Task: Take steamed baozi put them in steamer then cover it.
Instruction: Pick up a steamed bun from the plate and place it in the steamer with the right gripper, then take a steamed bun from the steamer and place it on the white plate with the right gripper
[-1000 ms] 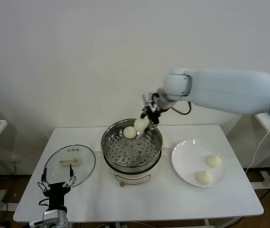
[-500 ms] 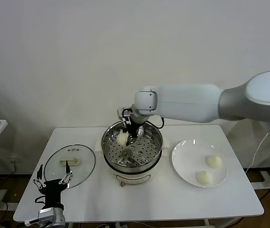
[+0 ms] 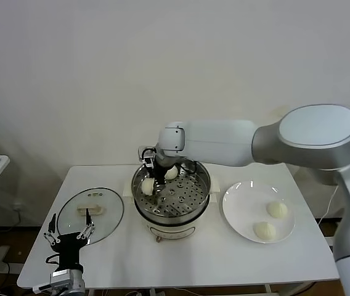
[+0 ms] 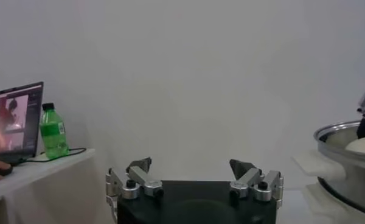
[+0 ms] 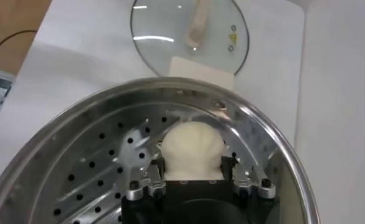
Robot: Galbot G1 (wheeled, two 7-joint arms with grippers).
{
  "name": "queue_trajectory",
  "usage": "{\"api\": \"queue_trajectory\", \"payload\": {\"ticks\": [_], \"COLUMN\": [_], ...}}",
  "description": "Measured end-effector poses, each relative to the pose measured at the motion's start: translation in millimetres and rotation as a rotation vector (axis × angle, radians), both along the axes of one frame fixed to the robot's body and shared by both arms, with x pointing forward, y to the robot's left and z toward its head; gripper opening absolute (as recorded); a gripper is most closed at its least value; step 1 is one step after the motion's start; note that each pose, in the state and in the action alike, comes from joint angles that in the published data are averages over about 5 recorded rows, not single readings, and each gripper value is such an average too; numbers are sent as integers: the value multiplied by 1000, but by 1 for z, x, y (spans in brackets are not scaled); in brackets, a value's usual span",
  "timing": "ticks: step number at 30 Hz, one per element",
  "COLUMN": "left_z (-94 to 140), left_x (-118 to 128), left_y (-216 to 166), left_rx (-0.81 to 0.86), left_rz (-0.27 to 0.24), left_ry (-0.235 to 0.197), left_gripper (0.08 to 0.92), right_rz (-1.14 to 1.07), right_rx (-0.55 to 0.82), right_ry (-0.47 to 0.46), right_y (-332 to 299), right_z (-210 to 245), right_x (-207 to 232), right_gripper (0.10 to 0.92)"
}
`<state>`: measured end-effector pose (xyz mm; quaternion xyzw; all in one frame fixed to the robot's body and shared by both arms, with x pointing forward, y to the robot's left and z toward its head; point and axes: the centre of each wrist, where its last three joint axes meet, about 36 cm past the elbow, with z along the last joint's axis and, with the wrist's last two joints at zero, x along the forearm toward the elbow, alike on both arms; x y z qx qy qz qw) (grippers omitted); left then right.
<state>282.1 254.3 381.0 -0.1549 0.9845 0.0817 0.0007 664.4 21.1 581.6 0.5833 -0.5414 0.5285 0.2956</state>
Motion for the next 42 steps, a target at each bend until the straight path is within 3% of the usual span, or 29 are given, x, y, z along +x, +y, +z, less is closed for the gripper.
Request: {"api": "queue_trajectory", "payload": {"ticks": [12,21,31,42], "left_z": [0,0,-1,-10], "left_x": [0,0,0,-4], "left_y": [1,0,-2,-7], "left_rx": [-1,-3,-2,12], "left_rz": [1,2,-3,-22], "left_ry": [-3,-2,4,32], "left_gripper": [823,823,823,823], "right_rz": [9,16,27,54], "right_rx": [-20,-26,-25,-114], "right_ry": [-5,-17,-65,-221], "right_y": [3,1,-24,-110], "right_z": [-3,0,38,120], "right_x": [3,5,9,19], "right_gripper": [610,814,823,823]}}
